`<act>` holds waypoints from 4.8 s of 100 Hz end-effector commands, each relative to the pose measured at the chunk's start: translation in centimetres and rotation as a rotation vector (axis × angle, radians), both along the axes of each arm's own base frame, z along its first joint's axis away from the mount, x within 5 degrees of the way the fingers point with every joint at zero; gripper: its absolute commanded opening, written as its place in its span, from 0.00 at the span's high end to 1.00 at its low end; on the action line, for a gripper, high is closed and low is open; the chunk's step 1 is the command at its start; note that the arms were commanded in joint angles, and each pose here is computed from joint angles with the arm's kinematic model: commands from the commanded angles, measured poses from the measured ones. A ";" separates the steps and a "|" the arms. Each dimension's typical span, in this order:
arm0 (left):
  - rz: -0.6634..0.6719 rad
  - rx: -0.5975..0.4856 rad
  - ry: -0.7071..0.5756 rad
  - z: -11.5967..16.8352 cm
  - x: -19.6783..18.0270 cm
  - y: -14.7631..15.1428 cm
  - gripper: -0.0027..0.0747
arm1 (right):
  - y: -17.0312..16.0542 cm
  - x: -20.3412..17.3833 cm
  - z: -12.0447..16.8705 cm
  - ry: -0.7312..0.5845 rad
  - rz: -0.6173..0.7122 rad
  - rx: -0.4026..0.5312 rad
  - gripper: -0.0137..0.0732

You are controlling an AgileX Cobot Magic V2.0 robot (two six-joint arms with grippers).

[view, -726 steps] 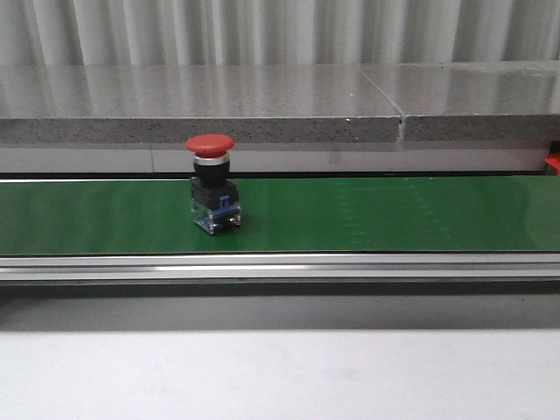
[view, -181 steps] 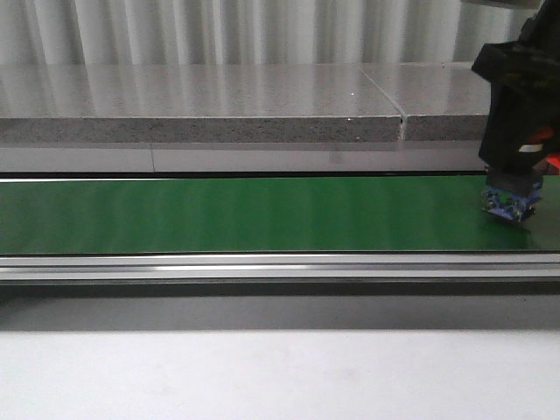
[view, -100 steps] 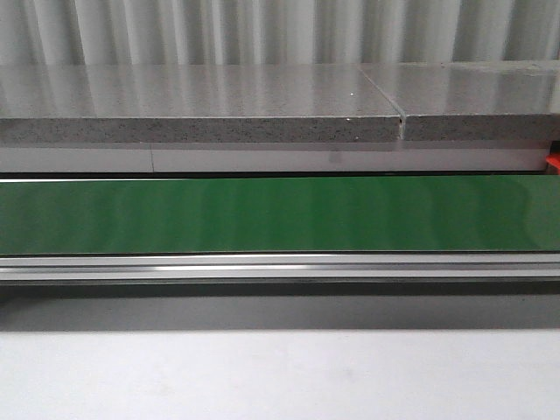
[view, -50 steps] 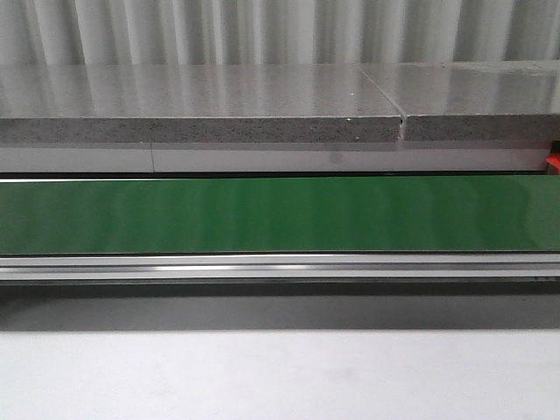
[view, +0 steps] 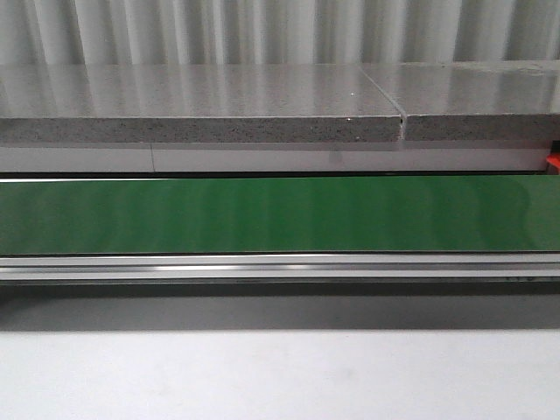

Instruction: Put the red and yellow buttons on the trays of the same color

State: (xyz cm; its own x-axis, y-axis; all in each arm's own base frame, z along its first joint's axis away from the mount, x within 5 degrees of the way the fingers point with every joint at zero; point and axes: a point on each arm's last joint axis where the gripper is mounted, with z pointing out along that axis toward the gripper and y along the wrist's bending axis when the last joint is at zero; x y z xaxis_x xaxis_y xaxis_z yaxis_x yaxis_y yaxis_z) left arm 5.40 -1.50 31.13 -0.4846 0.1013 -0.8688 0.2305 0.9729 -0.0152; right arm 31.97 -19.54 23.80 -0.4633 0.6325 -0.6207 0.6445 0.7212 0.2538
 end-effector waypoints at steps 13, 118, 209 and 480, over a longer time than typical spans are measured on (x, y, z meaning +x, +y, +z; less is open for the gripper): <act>-0.007 -0.033 -0.085 1.3 0.2 -0.2 0.99 | -1.0 0.7 1.9 -0.124 -0.040 -0.074 0.68; -0.007 -0.033 -0.085 1.3 0.2 -0.2 0.99 | -0.7 0.5 1.4 -0.080 -0.027 -0.030 0.32; -0.007 -0.033 -0.085 1.3 0.2 -0.2 0.99 | 11.3 0.1 9.6 -0.152 0.461 -0.249 0.92; -0.007 -0.033 -0.085 1.3 0.2 -0.2 0.99 | 19.0 -26.2 -2.3 -0.850 0.434 -0.583 0.92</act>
